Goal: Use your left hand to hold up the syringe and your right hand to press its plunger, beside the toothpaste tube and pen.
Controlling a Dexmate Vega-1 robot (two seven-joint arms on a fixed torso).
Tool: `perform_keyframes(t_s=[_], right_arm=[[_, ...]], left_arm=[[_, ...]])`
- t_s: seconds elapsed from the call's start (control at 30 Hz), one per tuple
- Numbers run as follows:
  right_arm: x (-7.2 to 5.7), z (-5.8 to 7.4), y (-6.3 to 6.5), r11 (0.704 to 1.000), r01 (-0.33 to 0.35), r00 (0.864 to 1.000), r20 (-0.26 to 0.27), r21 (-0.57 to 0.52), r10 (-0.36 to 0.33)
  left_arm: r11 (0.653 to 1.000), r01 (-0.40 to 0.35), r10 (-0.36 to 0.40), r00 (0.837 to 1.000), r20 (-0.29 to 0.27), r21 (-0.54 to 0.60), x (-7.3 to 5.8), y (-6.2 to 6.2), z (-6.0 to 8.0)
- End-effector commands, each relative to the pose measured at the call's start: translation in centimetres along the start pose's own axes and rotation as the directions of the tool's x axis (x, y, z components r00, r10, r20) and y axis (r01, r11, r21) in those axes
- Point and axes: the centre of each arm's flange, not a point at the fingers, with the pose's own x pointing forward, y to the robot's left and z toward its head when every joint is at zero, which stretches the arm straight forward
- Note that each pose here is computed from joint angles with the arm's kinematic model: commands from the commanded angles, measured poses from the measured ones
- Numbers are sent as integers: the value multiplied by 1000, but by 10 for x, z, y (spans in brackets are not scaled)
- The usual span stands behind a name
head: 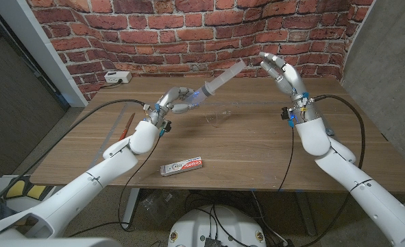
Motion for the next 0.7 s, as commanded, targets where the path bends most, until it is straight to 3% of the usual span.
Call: perform_keyframes(t_s=[0.03, 0.4, 0.7], right_arm=[[6, 3, 5, 999, -40, 999, 15, -17, 40], [9, 5, 10, 997, -79, 997, 16, 5, 79], [8, 8, 10, 998, -68, 997, 29, 3, 68]], left_arm=[[1000, 7, -7, 1000, 7, -1, 0, -1, 1], [1000, 7, -7, 1000, 10, 2, 0, 0, 2], [1000, 2, -2, 1000, 10, 5, 0, 0, 1]])
